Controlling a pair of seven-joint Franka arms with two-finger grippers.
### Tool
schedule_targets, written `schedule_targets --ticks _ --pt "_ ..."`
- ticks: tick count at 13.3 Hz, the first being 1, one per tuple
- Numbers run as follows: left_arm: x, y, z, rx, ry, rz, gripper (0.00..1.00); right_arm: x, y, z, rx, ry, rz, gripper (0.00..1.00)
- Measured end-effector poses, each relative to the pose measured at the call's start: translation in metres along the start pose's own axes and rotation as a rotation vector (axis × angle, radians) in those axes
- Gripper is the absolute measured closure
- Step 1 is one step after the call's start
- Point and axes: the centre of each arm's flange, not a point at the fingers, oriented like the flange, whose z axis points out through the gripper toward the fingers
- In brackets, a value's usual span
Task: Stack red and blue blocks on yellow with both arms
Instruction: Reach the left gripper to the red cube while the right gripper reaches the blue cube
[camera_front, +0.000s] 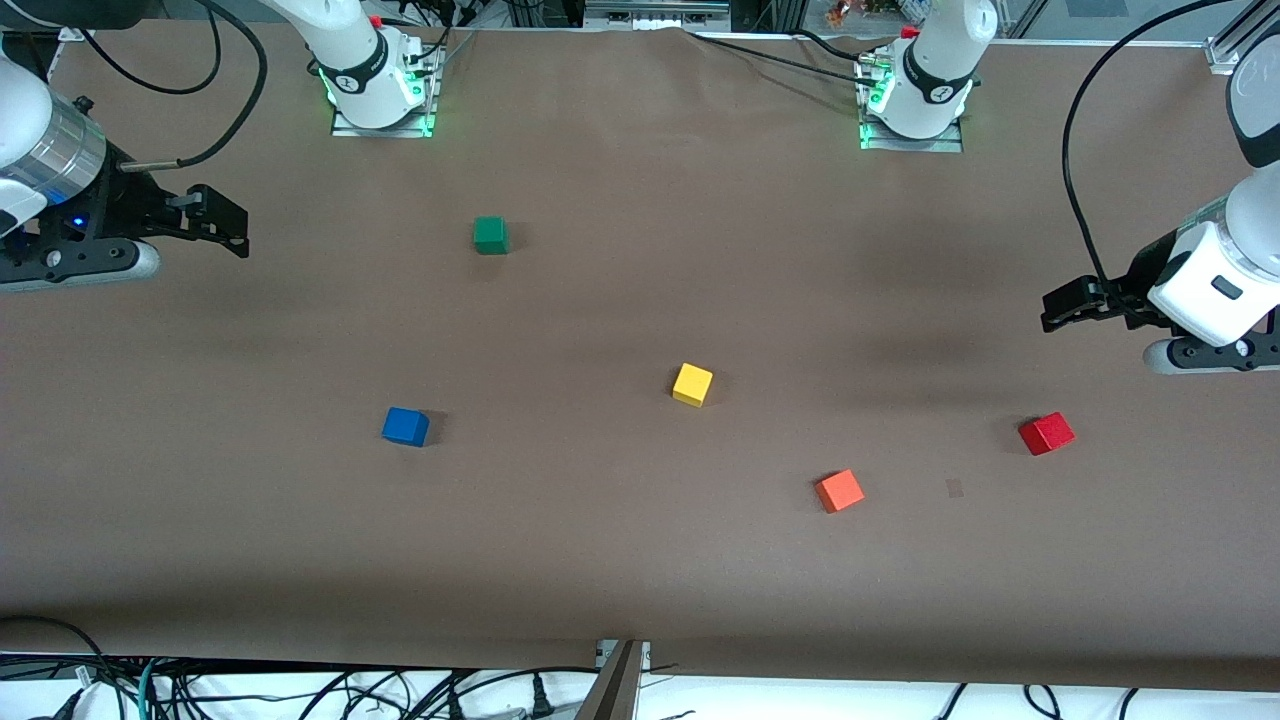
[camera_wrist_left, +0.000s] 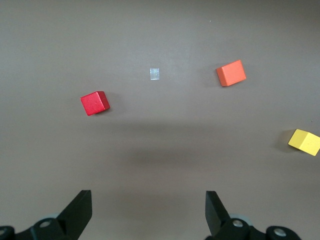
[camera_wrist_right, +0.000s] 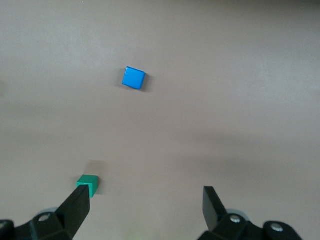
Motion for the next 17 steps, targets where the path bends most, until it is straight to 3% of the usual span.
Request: schedule_targets --ticks 5,9,12,15,17 --pt "0.003 -0.009 -0.001 -0.001 0.004 -0.015 0.0 0.0 0.0 0.0 0.0 0.0 0.0 0.0" --pt "0.023 -0.087 0.023 -0.01 -0.013 -0.14 0.0 0.0 0.0 0.0 0.0 0.0 0.0 0.0" --pt "0.058 -0.14 0.087 -0.026 0.006 -0.22 0.0 0.001 0.002 0.001 -0.004 0.001 0.002 0.0" --pt "0.094 -0.161 0.199 -0.045 0.004 -0.313 0.0 0.006 -0.001 0.005 -0.005 0.009 -0.002 0.0" --pt "0.1 -0.162 0.273 -0.054 0.022 -0.351 0.0 0.019 -0.003 0.016 -0.008 0.03 -0.004 0.0"
